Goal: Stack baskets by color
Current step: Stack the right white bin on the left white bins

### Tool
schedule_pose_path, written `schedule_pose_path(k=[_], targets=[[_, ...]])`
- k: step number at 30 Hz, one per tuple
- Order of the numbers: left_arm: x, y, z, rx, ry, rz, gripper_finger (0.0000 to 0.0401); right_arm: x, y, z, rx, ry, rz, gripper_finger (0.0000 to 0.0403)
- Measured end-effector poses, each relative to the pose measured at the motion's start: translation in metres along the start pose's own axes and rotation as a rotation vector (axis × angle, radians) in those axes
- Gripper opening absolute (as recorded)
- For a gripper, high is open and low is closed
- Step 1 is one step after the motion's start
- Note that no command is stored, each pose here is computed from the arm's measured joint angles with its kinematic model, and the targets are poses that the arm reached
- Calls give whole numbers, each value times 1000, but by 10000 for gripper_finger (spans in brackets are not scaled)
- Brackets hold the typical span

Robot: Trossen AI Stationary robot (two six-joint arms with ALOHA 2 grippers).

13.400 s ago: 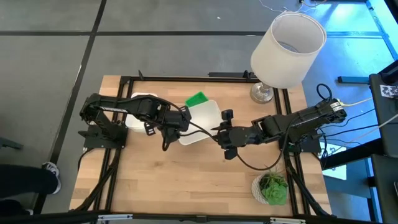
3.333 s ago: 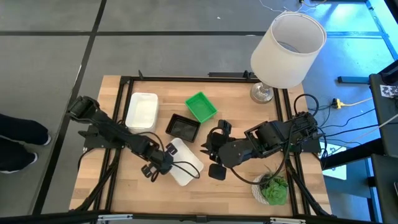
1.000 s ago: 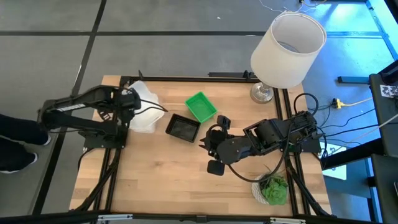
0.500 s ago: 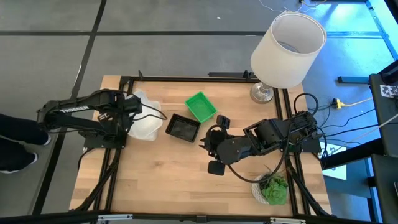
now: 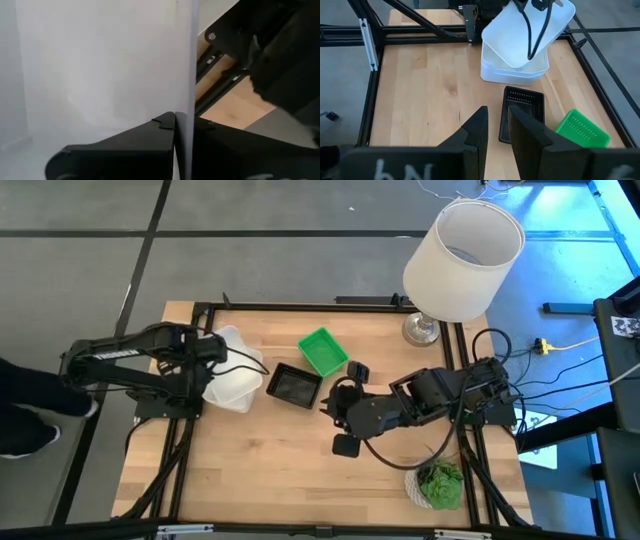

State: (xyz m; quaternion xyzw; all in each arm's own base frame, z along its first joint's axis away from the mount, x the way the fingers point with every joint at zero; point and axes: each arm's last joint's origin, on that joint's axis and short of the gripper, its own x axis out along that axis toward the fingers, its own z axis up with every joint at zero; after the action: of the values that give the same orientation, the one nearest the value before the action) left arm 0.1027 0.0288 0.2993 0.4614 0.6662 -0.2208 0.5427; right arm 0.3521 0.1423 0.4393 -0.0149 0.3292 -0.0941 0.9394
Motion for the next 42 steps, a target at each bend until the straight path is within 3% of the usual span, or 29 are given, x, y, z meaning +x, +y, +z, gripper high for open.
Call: schedule_pose_path(k=[6, 23, 30, 35, 42], targets=[[-3, 1, -1, 93, 3, 15, 0, 3, -6, 2, 7, 2, -15, 74], [-2, 2, 5, 112, -162, -49, 0, 6, -11, 3, -7, 7, -26, 74], [-2, 3, 0, 232, 7, 2, 0, 6, -11, 3, -5, 7, -26, 74], [-2, 3, 1, 232, -4, -1, 0, 6, -11, 3, -5, 7, -25, 74], [-2, 2, 4, 186, -128, -34, 0, 6, -11, 3, -6, 7, -25, 74]])
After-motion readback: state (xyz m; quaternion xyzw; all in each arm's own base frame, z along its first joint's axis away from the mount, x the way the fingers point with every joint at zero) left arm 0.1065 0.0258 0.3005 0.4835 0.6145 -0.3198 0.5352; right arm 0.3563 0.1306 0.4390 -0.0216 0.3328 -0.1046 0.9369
